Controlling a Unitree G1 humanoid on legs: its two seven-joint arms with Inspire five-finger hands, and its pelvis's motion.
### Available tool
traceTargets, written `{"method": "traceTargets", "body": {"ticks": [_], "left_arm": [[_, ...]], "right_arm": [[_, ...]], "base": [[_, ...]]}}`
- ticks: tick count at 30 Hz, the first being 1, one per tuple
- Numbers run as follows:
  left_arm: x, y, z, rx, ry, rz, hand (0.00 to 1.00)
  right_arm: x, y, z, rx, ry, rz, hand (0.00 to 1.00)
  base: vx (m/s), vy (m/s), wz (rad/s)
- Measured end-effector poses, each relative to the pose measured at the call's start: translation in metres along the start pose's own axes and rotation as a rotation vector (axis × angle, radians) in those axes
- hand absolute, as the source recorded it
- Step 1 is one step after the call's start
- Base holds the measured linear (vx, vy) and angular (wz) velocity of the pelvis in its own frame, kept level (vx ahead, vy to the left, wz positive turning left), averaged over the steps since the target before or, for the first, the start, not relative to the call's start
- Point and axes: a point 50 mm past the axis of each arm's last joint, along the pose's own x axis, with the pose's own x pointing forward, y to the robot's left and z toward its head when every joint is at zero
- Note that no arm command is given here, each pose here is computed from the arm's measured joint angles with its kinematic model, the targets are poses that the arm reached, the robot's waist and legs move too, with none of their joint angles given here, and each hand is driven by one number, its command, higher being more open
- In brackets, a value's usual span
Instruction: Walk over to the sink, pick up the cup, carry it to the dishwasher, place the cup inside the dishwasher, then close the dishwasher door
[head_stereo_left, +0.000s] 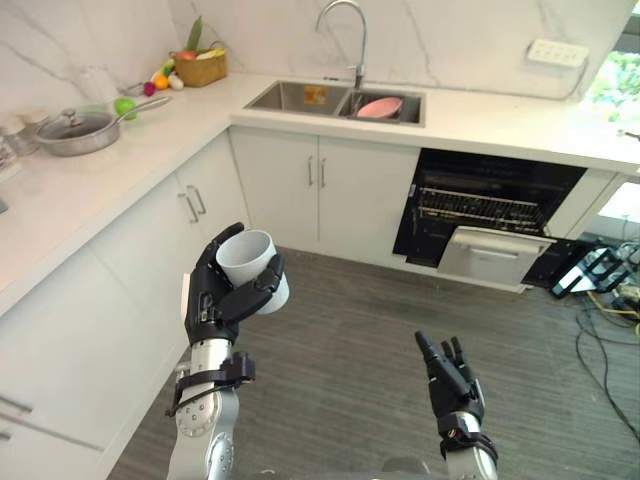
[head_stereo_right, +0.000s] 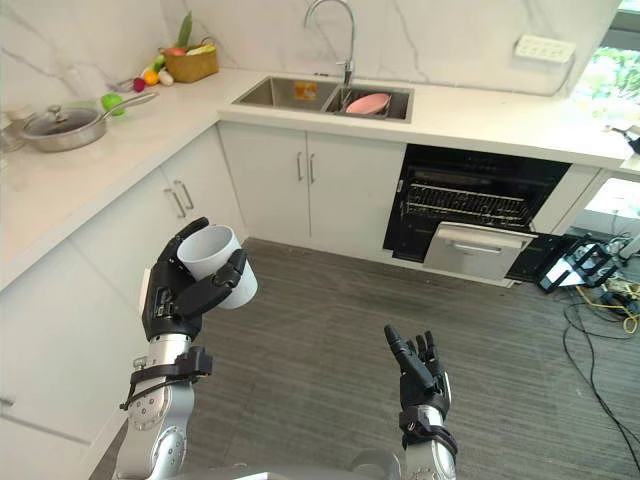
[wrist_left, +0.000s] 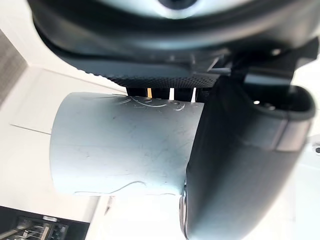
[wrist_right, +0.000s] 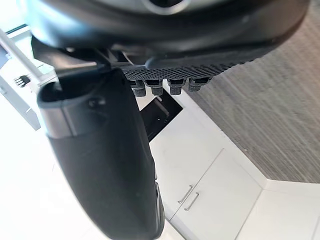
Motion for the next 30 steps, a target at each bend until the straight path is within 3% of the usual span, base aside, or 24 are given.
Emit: {"method": "traceTargets", "body": {"ticks": [8, 14, 18, 23, 27, 30], "left_arm": [[-0.007, -0.025, -0.008, -0.068, 0.038, -0.092, 0.00], [-0.007, -0.048, -0.009, -0.140, 0.034, -0.135, 0.00], [-0.009, -0.049, -0.010, -0.134, 0.038, -0.133, 0.00], [-0.015, -0.030, -0.014, -0.093, 0.062, -0.070, 0.00], [-0.024, -0.030, -0.022, -0.089, 0.108, -0.091, 0.00], [-0.032, -0.026, -0.038, -0.058, 0.189, -0.157, 0.00]], "right_arm": [[-0.026, -0.023, 0.012, -0.060, -0.023, -0.023, 1.00], [-0.019, 0.030, 0.037, -0.054, -0.163, 0.172, 1.00], [-0.021, 0.028, 0.061, -0.120, -0.290, 0.174, 1.00], [-0.006, 0.042, 0.081, -0.113, -0.401, 0.184, 1.00], [0.006, 0.047, 0.084, -0.109, -0.408, 0.176, 1.00], [0.009, 0.033, 0.072, -0.124, -0.347, 0.117, 1.00]], "base": [[0.40, -0.188, 0.16], [0.37, -0.212, -0.21], [0.36, -0.087, 0.33], [0.37, -0.014, -0.03], [0.47, 0.184, -0.30], [0.38, 0.250, -0.51]]}}
